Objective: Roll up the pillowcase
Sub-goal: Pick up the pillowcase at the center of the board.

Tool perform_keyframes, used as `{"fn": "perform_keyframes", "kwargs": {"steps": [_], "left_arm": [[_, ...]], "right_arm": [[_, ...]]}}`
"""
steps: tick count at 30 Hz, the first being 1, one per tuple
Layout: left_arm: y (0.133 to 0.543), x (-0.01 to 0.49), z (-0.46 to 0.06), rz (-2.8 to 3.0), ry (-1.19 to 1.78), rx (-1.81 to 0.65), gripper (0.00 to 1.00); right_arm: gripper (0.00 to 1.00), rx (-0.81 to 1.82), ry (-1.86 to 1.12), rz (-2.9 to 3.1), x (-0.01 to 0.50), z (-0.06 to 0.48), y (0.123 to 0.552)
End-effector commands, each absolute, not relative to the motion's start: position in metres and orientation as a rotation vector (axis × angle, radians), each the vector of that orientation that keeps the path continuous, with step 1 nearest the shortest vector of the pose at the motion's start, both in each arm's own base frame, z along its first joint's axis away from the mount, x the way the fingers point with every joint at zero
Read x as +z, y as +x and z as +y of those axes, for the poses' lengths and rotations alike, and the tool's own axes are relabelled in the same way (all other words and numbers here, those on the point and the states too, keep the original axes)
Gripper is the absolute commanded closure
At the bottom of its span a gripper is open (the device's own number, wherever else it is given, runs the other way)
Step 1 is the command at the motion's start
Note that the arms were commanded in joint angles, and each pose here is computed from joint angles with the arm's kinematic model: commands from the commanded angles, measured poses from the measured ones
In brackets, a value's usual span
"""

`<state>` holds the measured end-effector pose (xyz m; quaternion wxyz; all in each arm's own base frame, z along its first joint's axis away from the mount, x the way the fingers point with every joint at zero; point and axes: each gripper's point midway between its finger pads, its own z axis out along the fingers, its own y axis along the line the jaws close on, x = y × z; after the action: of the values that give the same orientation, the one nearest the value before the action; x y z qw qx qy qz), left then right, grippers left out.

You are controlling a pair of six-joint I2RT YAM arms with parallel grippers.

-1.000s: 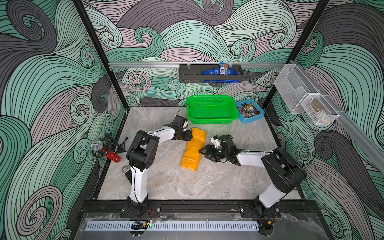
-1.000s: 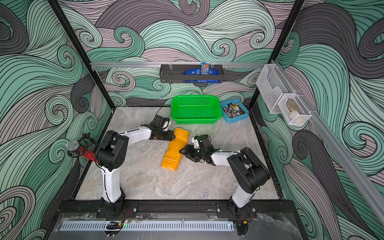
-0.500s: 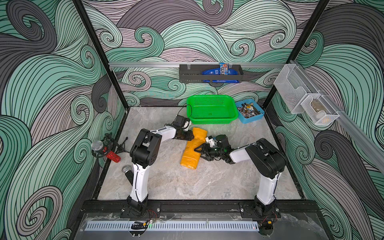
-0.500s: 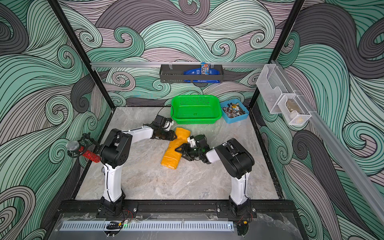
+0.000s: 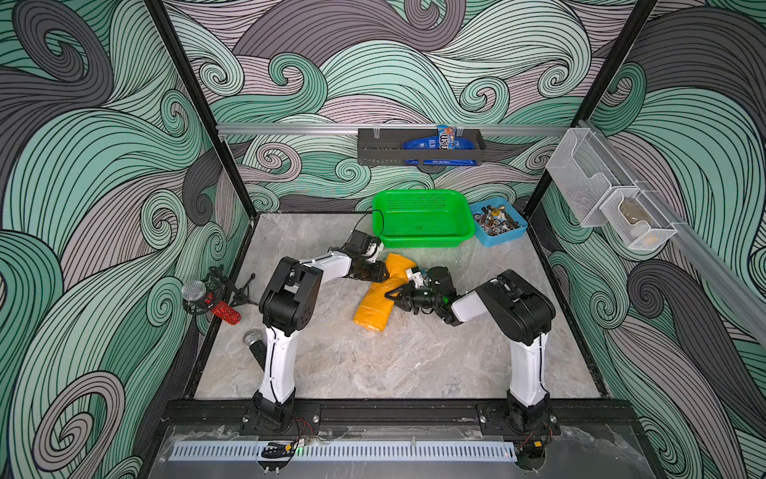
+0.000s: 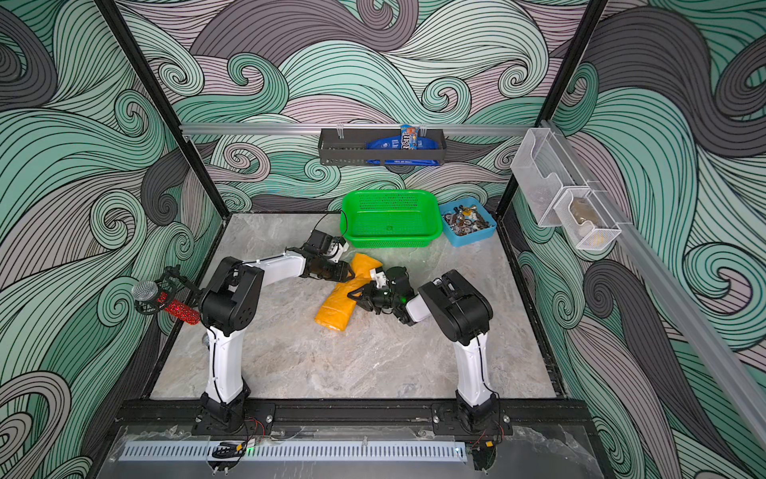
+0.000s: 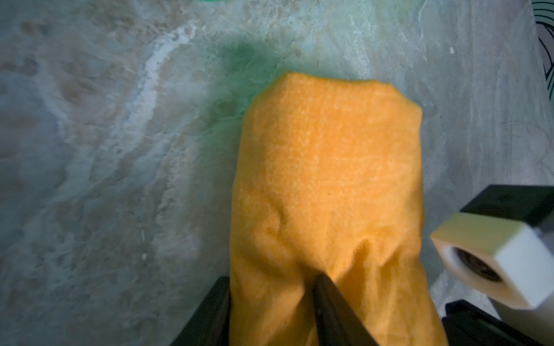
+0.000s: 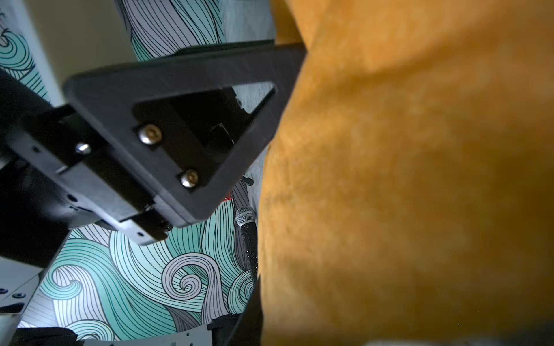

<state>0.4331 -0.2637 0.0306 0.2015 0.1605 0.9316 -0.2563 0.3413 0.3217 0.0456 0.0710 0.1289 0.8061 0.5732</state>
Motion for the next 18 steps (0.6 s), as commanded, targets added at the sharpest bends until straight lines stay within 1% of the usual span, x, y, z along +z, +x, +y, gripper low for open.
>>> {"fn": "perform_keyframes", "kwargs": {"steps": [1, 6, 11, 15, 18], "left_arm": [[0.424, 0.054, -0.262, 2.605, 0.450, -0.761, 0.50], [0.424, 0.097, -0.262, 2.536, 0.434, -0.791, 0.46], [0.412, 0.148, -0.259, 2.469, 0.431, -0.832, 0.42], [0.410, 0.193, -0.242, 2.395, 0.387, -0.787, 0.39], [0.414, 0.221, -0.222, 2.337, 0.337, -0.695, 0.36]], "right_arm": [[0.90, 1.775, 0.338, 2.279, 0.088, 0.320, 0.349], [0.93, 1.768, 0.369, 2.256, 0.104, 0.307, 0.333], [0.94, 1.700, 0.403, 2.216, 0.131, 0.282, 0.328], [0.94, 1.594, 0.412, 2.134, 0.175, 0.257, 0.352], [0.94, 1.522, 0.433, 2.056, 0.214, 0.242, 0.382]]}}
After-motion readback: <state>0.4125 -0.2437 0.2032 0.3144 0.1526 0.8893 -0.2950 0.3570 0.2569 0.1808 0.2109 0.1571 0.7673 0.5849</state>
